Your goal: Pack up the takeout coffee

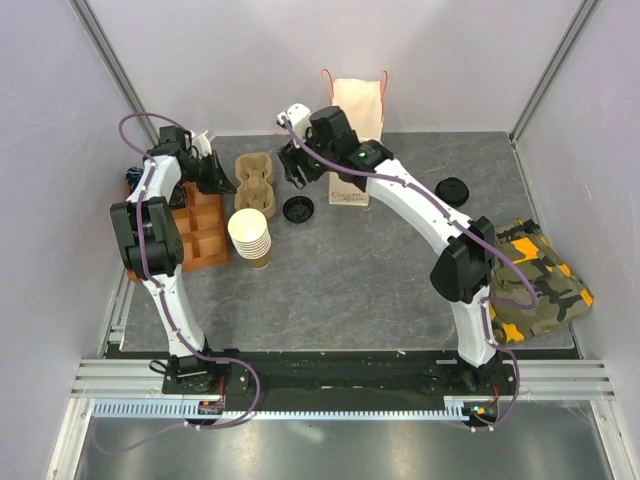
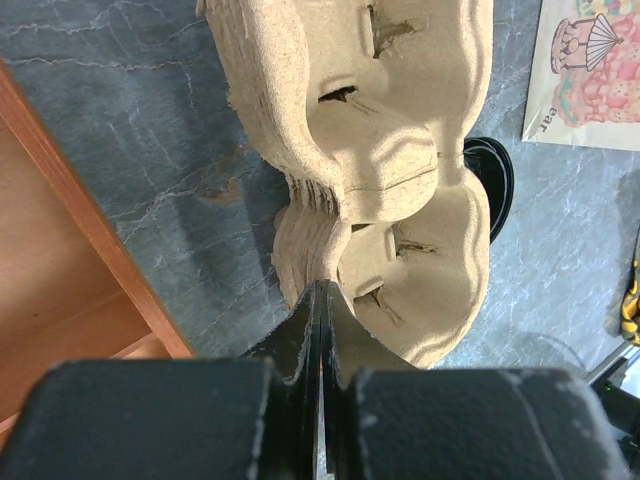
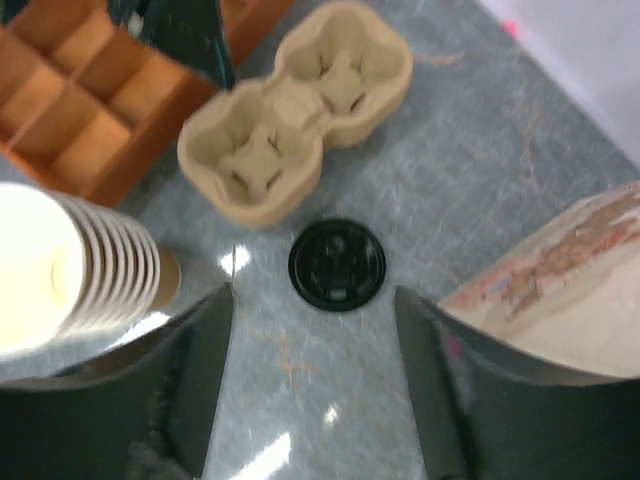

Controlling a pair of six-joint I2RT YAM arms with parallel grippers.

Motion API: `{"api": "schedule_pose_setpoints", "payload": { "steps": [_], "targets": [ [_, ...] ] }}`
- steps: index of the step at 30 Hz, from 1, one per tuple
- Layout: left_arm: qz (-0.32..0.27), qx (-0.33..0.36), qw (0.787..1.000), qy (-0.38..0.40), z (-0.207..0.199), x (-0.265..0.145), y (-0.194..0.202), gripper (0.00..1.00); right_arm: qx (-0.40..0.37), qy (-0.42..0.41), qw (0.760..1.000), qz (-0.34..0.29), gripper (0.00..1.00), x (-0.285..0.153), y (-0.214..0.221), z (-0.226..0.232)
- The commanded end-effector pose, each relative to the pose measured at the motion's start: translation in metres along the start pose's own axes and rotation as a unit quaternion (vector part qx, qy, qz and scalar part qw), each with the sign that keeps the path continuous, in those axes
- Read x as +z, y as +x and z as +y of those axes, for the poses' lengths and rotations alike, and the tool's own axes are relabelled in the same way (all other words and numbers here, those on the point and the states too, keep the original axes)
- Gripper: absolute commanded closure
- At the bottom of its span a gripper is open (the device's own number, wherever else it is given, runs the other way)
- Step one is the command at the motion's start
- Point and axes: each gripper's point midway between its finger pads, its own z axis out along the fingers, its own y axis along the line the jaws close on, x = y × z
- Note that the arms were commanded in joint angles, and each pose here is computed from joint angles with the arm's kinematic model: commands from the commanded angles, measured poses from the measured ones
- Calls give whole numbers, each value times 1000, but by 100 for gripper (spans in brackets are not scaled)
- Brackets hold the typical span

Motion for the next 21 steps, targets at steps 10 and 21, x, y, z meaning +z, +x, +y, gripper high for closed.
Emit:
{"api": "schedule_pose_setpoints", "payload": {
  "steps": [10,21],
  "targets": [
    [-13,0,1000,12,-13,-2,-6,98,112,126,983,-71,45,86,-9,-2],
    [-11,4,1000,5,-10,-1,-4,98,146,131,978,-77,52,128,12,-3]
  ]
}}
